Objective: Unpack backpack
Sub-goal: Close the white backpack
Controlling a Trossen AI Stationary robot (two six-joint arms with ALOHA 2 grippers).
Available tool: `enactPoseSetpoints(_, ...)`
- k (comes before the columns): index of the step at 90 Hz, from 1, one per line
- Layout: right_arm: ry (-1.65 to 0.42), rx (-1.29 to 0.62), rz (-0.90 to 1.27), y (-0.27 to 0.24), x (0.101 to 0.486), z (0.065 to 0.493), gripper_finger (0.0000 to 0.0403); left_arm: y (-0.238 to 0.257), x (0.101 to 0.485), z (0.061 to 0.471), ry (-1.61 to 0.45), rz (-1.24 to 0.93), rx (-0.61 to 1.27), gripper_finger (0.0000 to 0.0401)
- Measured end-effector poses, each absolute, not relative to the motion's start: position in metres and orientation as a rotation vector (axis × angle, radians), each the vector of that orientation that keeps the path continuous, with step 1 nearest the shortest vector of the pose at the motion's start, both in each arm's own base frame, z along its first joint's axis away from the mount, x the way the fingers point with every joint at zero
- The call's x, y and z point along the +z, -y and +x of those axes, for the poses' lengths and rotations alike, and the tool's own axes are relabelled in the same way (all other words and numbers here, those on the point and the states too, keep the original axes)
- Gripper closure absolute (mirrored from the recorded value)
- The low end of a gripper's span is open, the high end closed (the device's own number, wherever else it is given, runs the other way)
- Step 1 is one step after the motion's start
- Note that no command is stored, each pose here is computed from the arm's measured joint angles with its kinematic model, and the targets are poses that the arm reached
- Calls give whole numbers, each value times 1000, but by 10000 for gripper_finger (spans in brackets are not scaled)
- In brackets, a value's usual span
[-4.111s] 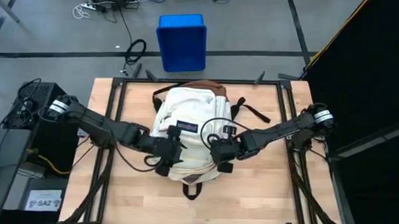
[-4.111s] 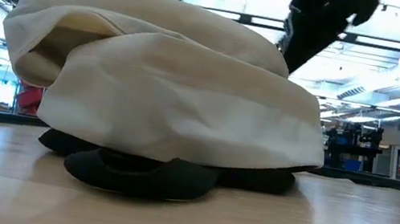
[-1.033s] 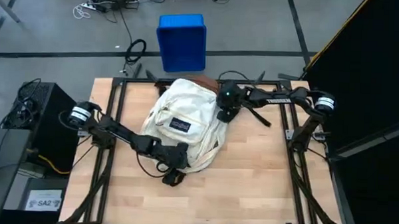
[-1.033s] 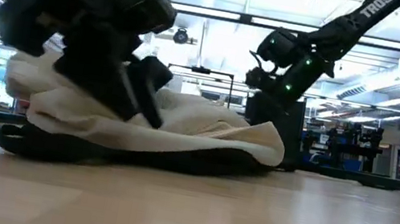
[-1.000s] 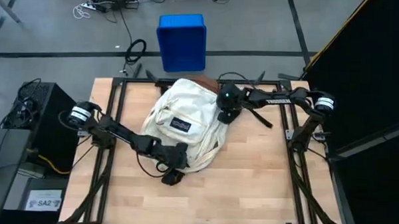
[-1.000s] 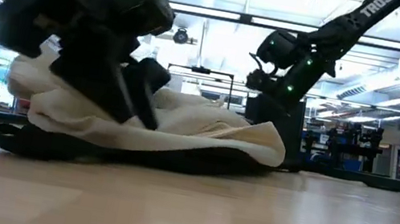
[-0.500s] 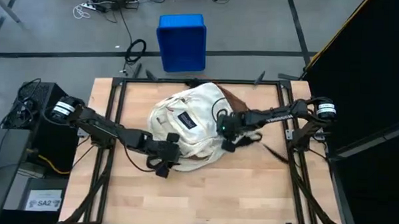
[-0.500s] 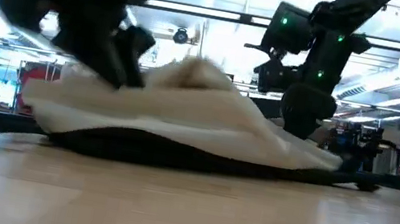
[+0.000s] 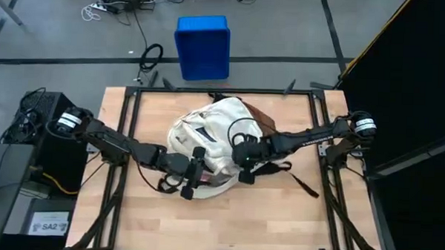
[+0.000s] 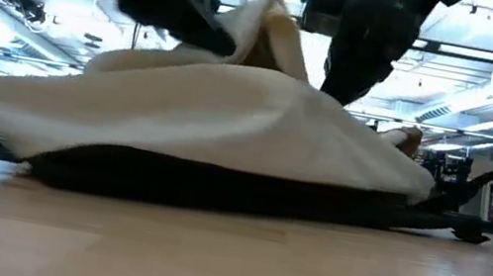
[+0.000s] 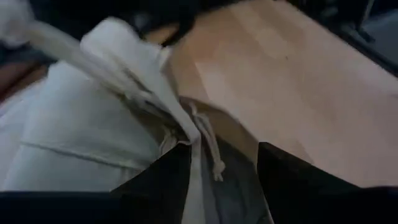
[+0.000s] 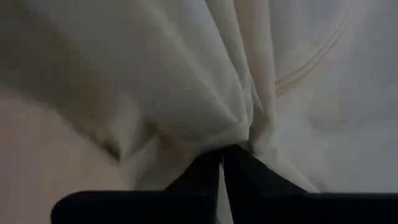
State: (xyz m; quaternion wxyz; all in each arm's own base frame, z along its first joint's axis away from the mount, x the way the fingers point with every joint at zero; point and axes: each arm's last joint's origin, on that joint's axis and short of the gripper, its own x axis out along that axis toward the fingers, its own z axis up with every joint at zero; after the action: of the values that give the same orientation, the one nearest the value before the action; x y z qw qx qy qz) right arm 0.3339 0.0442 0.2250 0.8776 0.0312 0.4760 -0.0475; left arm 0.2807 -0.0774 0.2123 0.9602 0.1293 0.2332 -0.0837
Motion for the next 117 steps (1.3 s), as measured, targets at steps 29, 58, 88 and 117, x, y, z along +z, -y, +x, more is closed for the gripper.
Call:
enactPoseSetpoints(29, -1020, -156, 114, -50, 218, 329, 403, 75, 218, 245, -694, 250, -163, 245)
enactPoseSetpoints(58, -1062, -239, 119, -55, 215, 322, 403, 77, 262, 201, -562, 178, -48, 245)
enactPoseSetpoints(88, -1021, 18, 86, -96, 218, 320, 403, 101, 228, 268, -383, 367, -136, 245)
enactPoseSetpoints(117, -997, 65, 236, -105, 199, 326, 403, 97, 168, 337, -702, 409, -74, 245)
